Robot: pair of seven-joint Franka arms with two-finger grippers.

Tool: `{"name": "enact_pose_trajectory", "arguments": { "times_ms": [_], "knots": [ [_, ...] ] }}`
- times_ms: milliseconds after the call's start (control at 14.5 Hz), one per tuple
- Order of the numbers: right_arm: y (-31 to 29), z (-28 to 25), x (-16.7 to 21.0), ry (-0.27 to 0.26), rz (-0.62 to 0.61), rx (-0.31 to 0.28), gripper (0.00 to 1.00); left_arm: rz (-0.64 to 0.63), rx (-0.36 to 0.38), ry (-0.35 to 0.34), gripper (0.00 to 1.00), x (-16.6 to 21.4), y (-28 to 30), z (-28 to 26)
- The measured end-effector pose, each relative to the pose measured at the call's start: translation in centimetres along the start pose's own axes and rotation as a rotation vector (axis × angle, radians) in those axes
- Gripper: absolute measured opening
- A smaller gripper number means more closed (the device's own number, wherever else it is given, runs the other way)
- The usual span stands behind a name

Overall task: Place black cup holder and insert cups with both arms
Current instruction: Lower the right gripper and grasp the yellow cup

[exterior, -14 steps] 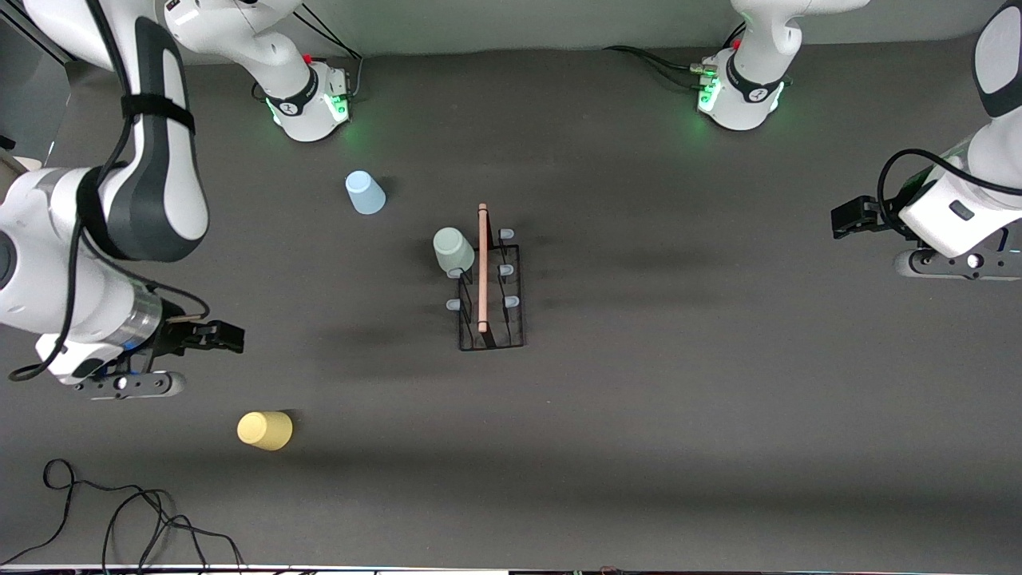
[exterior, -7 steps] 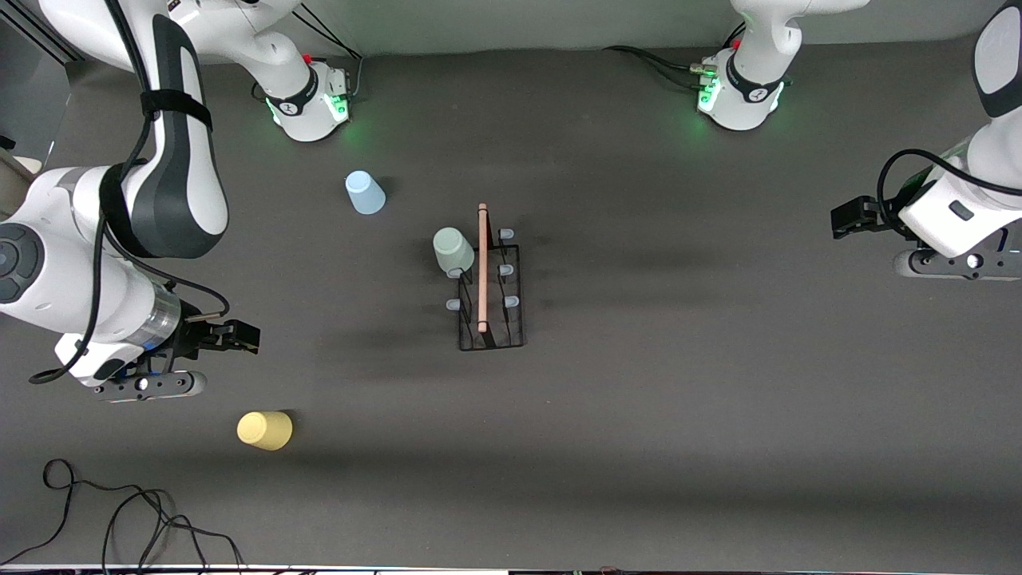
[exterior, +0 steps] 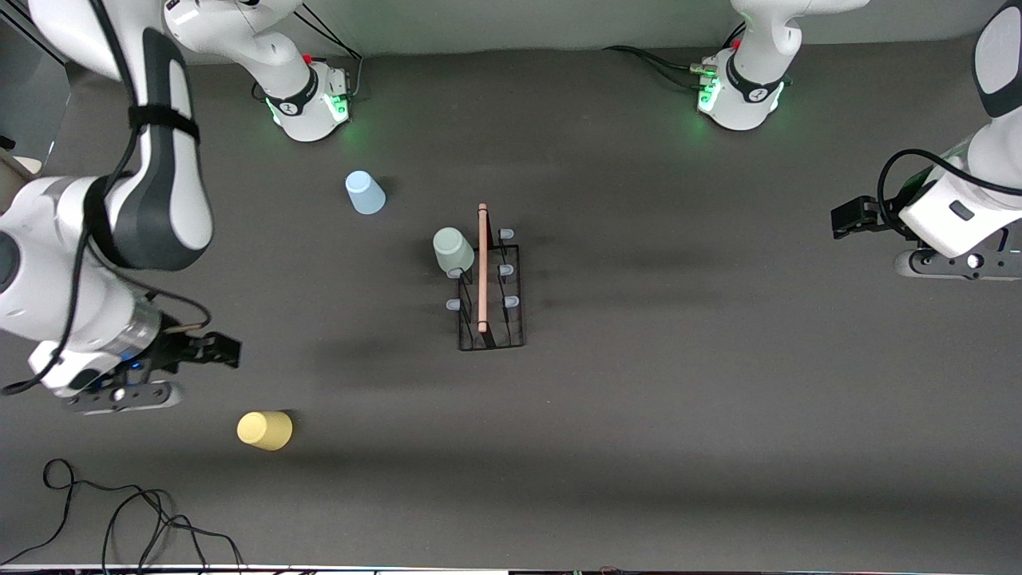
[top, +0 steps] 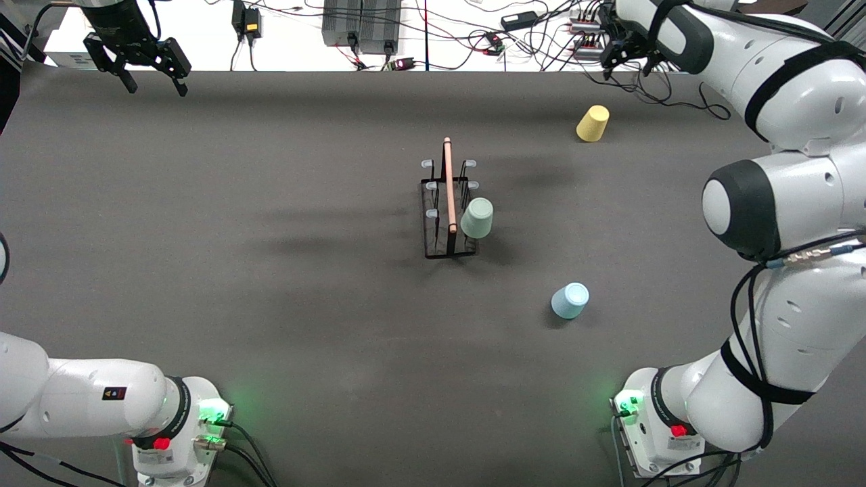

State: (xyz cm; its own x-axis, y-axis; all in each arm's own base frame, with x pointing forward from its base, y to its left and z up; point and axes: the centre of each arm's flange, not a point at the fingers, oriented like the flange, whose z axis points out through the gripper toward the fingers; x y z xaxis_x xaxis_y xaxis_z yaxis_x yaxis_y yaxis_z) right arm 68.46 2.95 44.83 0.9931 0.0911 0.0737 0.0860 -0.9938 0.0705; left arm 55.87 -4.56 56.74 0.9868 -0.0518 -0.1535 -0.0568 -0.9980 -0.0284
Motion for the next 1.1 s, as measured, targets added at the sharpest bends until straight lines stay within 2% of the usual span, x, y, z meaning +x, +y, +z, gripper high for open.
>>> {"name": "enact_pose_trajectory", "arguments": {
  "times_ms": [207, 414, 552, 690, 829, 1105],
  "knots": [
    [3.0, 2.0, 1.5, 0.026, -0.01, -0.015, 1.0, 0.0, 0.0, 0.0, 1.0, 0.0, 0.0, 0.0],
    [2.9, 2.7, 2.5, 0.034, -0.006, 0.001, 1.0, 0.0, 0.0, 0.0, 1.0, 0.0, 0.0, 0.0],
    [1.9, 4.8, 2.7, 0.016, 0.012, 0.049, 1.0, 0.0, 0.0, 0.0, 1.0, 0.0, 0.0, 0.0],
    [1.0, 8.8, 2.9, -0.024, 0.033, 0.084, 1.0, 0.0, 0.0, 0.0, 1.0, 0.0, 0.0, 0.0],
    [0.5, 13.3, 3.0, -0.055, 0.045, 0.08, 1.0, 0.0, 0.0, 0.0, 1.0, 0.0, 0.0, 0.0],
    [0.3, 18.5, 3.2, -0.065, 0.034, 0.042, 1.0, 0.0, 0.0, 0.0, 1.0, 0.0, 0.0, 0.0]
  ]
}}
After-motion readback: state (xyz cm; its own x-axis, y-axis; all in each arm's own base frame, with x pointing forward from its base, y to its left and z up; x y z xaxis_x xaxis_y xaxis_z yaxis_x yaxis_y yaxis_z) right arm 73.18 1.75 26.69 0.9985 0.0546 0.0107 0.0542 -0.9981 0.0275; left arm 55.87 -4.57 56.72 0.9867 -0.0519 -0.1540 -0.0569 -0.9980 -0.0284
